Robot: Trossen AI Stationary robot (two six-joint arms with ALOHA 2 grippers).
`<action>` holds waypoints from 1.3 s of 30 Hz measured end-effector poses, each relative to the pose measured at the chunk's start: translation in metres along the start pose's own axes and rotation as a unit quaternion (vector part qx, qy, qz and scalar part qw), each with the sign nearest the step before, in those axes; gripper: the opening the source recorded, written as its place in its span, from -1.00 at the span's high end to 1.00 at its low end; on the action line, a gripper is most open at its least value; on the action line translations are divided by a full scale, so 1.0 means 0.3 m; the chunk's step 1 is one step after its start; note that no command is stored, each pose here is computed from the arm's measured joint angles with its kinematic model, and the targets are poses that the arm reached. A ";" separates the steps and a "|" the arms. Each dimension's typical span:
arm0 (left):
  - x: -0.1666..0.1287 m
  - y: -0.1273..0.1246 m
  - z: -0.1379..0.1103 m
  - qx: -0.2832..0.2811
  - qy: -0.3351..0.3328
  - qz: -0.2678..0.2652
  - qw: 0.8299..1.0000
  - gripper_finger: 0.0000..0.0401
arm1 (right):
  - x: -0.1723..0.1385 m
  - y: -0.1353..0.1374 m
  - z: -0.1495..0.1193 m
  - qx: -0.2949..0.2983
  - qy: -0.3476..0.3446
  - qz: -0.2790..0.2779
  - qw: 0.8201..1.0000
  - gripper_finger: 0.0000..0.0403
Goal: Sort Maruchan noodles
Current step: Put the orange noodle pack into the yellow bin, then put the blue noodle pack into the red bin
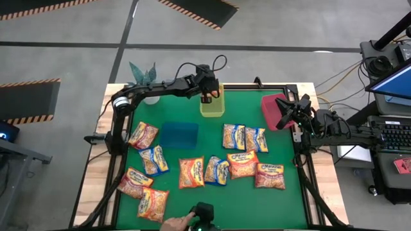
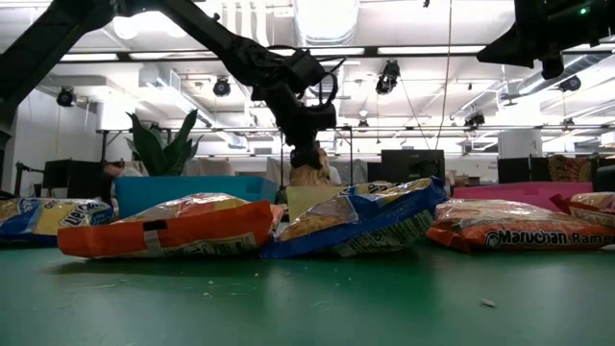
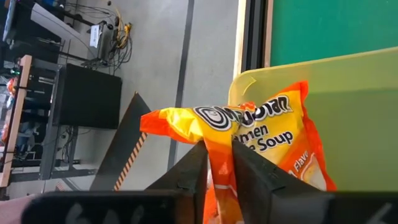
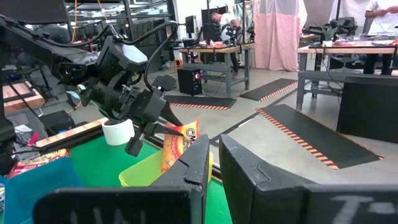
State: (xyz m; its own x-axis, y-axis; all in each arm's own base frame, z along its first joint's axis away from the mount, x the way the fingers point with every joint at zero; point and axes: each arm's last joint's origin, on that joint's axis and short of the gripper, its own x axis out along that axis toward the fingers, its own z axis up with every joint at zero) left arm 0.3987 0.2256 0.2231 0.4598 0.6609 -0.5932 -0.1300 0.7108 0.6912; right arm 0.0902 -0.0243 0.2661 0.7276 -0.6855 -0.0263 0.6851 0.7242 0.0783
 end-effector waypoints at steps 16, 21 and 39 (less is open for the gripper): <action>-0.006 0.013 0.017 -0.016 -0.013 0.010 1.000 0.27 | -0.001 0.000 0.002 -0.006 -0.001 0.000 1.000 0.86; -0.037 0.049 0.056 -0.015 -0.019 0.012 1.000 0.15 | -0.001 0.000 0.002 -0.009 -0.001 0.000 1.000 0.86; -0.436 -0.077 0.259 -0.014 0.007 -0.179 0.984 0.22 | -0.001 0.003 0.016 0.092 -0.016 0.013 0.996 0.86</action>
State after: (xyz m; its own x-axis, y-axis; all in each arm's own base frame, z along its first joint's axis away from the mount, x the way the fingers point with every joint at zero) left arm 0.4099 0.1042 0.3169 0.4682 0.3709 -0.8020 0.0129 0.9047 0.4260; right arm 0.0904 -0.0238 0.2710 0.7417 -0.6706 0.0097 0.6458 0.7180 0.2597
